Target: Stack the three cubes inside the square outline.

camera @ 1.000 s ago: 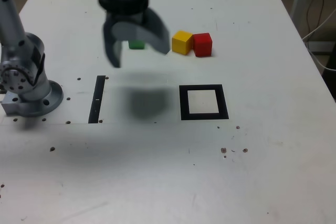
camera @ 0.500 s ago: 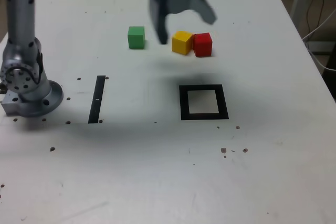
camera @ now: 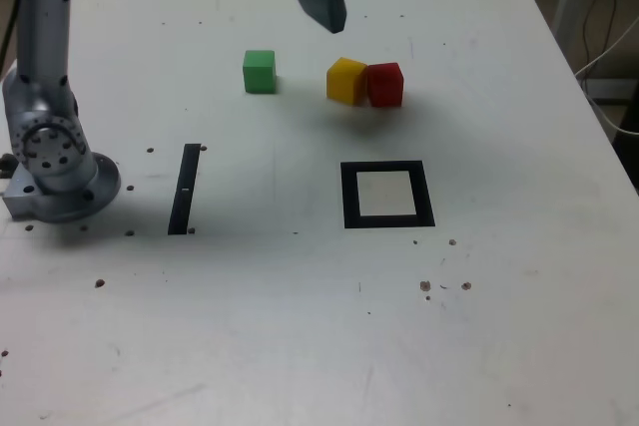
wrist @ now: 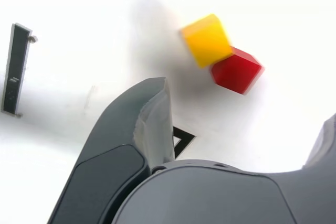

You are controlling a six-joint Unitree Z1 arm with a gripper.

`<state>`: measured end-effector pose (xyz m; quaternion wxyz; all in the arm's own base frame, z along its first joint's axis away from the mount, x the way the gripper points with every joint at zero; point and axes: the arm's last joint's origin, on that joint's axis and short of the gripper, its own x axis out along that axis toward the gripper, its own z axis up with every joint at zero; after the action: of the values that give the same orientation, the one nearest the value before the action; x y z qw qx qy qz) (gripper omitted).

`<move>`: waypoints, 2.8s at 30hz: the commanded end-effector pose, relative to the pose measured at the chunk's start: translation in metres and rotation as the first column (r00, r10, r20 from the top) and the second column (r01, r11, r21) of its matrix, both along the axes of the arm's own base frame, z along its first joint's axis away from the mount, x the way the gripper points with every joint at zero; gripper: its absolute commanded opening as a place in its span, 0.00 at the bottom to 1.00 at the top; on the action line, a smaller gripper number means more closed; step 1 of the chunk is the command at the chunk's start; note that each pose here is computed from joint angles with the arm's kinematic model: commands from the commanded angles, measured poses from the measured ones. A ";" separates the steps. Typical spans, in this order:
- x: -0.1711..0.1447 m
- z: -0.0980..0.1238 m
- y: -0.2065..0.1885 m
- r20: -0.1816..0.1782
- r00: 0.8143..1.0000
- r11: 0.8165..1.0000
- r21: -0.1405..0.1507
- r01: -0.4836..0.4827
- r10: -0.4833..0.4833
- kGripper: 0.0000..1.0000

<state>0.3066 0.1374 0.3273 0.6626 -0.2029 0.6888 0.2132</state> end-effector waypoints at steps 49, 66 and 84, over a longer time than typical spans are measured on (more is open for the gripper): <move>0.061 -0.089 -0.012 -0.019 0.773 0.773 -0.011 -0.634 0.634 1.00; 0.080 -0.109 0.003 0.012 0.759 0.759 -0.013 -0.651 0.651 1.00; 0.071 -0.127 0.000 -0.062 0.716 0.719 0.029 -0.695 0.695 0.88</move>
<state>0.3754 0.1394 0.2036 0.5132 -0.4413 0.5807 0.4523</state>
